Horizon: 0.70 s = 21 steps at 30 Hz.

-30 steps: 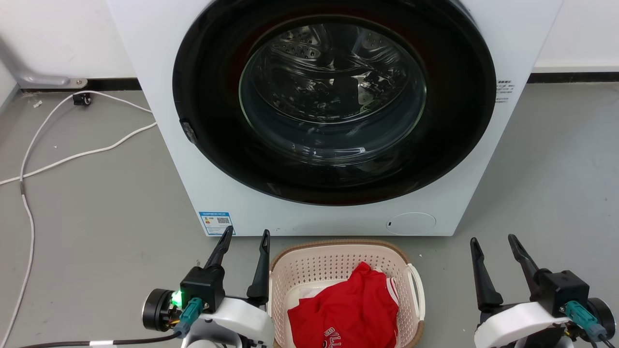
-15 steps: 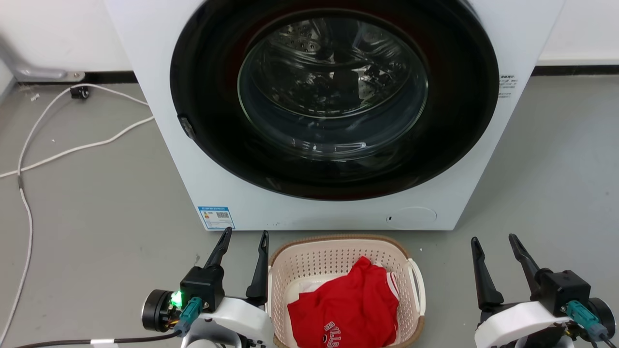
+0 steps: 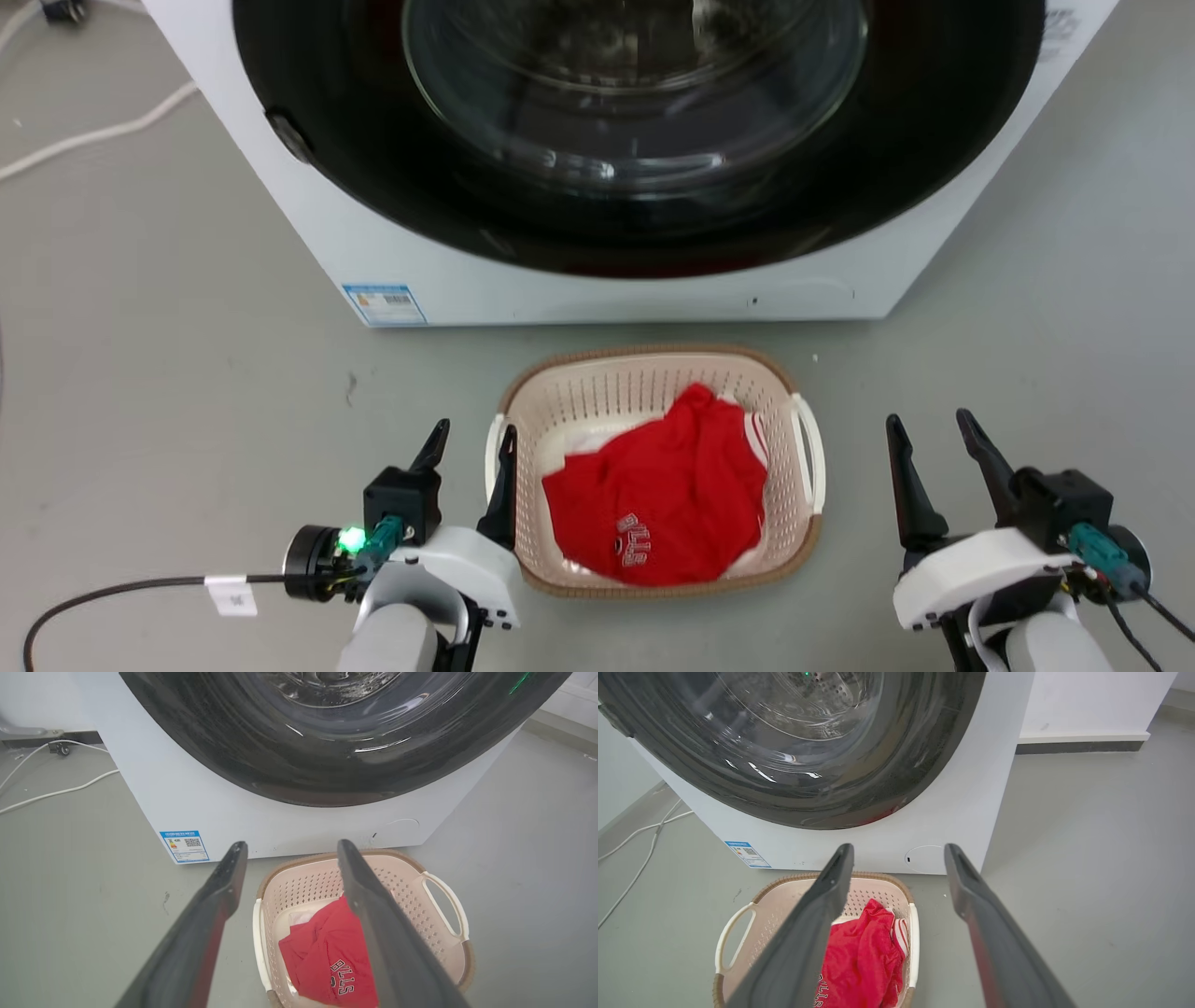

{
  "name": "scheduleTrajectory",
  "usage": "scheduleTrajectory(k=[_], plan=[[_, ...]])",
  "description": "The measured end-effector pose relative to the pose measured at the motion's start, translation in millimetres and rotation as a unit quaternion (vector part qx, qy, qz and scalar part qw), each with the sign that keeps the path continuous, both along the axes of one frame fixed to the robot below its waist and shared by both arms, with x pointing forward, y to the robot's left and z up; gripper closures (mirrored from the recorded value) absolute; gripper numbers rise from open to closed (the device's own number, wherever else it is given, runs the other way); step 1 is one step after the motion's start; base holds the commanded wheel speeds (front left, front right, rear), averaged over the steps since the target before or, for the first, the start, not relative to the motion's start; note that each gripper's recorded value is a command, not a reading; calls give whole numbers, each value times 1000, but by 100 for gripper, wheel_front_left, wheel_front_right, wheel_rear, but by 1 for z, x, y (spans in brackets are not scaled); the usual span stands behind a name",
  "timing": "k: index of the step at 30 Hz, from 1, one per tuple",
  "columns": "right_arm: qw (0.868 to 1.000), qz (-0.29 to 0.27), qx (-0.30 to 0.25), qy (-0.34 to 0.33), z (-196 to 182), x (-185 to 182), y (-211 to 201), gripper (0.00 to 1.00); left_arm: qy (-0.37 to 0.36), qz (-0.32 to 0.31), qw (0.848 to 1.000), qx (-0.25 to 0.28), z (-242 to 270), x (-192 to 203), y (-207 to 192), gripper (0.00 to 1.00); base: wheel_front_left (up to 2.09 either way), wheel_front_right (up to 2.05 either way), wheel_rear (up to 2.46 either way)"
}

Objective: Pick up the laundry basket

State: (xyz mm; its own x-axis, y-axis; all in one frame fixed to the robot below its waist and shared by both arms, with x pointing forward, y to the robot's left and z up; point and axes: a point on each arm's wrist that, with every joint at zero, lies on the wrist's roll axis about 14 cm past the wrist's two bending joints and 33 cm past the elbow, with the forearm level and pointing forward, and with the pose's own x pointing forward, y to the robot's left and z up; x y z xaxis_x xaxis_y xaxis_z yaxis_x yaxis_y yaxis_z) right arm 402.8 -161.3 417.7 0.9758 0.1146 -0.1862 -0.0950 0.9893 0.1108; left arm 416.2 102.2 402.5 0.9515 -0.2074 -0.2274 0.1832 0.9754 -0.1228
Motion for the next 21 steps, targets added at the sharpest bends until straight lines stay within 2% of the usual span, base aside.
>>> scheduleTrajectory(k=[9, 21], plan=[[996, 2, 6, 87, -69, 21, 0, 0, 116, -8, 993, 1, -83, 17, -2, 0, 0, 0, 0], [976, 7, 10, 218, -166, 27, -4, 0, 272, -14, 962, 6, -184, 29, 8, 0, 0, 0, 0]])
